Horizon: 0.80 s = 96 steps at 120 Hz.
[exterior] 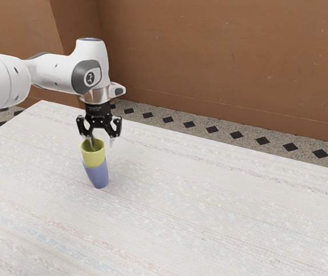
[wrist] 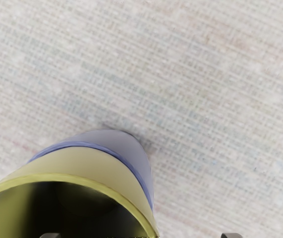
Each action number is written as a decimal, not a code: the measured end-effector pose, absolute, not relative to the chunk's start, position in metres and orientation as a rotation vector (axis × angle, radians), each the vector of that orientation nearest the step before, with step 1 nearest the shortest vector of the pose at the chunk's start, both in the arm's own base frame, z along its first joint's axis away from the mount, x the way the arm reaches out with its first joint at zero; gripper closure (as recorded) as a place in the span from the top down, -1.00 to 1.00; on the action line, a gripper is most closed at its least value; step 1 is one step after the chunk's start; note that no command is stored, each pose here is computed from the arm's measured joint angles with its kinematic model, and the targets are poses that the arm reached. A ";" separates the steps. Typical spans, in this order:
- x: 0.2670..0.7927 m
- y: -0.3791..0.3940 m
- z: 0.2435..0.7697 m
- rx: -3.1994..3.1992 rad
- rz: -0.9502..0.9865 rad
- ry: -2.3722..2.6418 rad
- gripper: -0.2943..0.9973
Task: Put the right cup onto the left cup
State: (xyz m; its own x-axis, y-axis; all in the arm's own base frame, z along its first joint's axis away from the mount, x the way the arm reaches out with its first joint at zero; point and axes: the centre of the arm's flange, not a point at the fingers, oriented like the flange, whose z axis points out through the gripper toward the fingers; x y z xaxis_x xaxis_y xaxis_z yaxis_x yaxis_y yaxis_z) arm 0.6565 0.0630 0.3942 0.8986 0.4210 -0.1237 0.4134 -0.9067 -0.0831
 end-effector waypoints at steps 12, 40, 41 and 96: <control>0.653 0.061 0.413 -3.017 0.176 -0.661 0.28; 0.634 0.046 0.467 -3.040 0.092 -0.630 0.46; 0.633 0.045 0.469 -3.041 0.089 -0.628 0.46; 0.585 -0.009 0.572 -3.094 0.037 -0.384 0.53</control>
